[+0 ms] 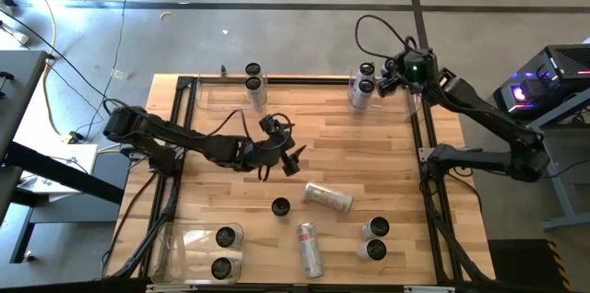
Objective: Sort soda cans
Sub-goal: Put the white-yellow soda can into the top right transparent bin
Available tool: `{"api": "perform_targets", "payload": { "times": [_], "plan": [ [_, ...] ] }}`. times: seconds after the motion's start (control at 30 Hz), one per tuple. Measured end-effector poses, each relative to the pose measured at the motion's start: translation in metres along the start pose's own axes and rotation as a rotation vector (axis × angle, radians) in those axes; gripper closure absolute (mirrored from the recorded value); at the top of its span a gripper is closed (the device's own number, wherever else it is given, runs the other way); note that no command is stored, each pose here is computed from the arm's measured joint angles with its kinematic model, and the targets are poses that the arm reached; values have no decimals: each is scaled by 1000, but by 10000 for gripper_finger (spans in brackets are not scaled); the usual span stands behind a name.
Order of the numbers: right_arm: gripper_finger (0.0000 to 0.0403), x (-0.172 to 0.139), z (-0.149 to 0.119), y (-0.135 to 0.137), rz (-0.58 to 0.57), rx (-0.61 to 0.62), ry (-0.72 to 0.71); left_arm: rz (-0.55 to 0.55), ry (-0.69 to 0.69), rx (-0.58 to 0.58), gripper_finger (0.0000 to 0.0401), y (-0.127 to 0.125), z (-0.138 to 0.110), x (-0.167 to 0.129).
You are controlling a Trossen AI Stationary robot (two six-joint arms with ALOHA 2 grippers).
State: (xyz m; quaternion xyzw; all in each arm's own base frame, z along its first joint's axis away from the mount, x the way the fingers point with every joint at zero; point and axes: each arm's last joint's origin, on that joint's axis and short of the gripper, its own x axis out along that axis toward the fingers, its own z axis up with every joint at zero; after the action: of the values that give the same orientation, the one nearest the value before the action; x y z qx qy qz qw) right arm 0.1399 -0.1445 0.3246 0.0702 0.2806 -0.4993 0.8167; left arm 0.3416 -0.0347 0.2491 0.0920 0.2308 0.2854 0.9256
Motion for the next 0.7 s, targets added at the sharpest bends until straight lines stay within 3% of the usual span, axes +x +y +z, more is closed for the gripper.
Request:
{"api": "perform_targets", "payload": {
  "times": [0.3, 0.4, 0.7],
  "plan": [
    [167, 2, -6, 0, 6, 34, 62, -6, 6, -9, 64, -5, -1, -6],
    [167, 10, -8, 1, -39, 45, 66, 20, 3, -5, 64, -6, -2, -9],
    [167, 60, -62, -12, -137, 225, -73, -10, -4, 0, 64, -15, -2, -16]
  ]
}}
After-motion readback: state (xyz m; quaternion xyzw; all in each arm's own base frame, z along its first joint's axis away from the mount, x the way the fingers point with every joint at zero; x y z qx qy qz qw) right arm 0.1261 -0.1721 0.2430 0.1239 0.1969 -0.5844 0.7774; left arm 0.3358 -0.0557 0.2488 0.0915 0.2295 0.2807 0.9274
